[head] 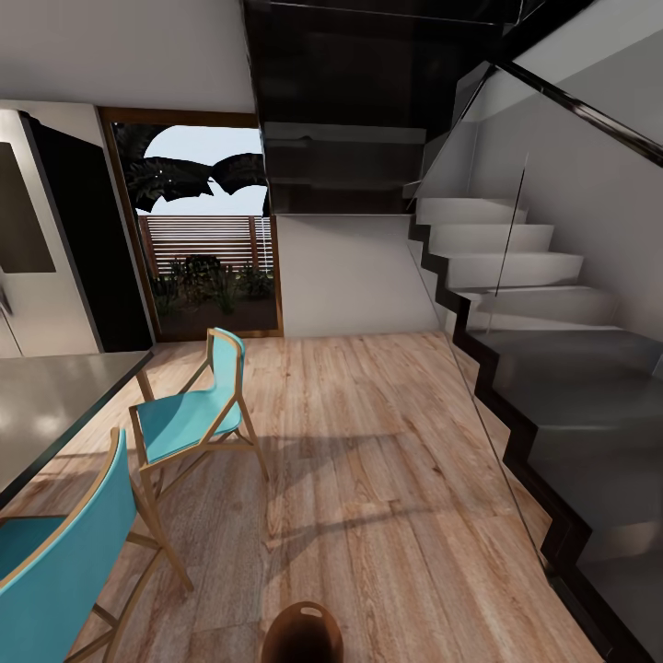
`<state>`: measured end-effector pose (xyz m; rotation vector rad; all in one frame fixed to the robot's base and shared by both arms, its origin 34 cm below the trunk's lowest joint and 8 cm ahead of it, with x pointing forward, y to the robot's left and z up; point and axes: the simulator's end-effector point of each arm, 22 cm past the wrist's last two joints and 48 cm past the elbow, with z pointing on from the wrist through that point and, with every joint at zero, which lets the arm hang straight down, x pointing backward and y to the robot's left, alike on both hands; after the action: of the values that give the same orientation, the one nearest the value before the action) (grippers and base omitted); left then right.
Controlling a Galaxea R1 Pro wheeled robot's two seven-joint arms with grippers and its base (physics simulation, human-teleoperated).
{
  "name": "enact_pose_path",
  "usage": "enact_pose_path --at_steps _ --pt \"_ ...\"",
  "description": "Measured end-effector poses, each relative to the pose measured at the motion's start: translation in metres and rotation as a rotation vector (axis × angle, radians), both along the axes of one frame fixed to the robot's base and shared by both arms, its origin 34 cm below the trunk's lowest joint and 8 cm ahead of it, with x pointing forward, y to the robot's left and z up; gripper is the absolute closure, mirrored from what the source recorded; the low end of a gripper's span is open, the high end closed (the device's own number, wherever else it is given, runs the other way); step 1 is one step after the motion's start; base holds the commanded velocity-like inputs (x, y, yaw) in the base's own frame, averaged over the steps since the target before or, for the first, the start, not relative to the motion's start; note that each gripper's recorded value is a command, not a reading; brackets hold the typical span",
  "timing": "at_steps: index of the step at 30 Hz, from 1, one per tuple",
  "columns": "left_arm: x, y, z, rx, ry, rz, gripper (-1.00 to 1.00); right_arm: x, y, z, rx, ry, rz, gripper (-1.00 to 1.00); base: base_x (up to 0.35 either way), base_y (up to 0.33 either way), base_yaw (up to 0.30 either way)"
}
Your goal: Put the three can of soda from the living room inside the tash can in the kitchen.
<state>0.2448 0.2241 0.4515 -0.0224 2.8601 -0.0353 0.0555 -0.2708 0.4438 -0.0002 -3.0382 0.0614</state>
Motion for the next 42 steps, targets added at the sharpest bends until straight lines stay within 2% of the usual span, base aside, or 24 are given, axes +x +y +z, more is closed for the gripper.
enact_pose_path --at_steps 42 --pt "0.0000 0.0000 0.0000 0.000 0.000 0.000 -1.00 0.0000 0.0000 0.0000 0.000 0.000 0.000 -1.00 0.000 0.000 0.000"
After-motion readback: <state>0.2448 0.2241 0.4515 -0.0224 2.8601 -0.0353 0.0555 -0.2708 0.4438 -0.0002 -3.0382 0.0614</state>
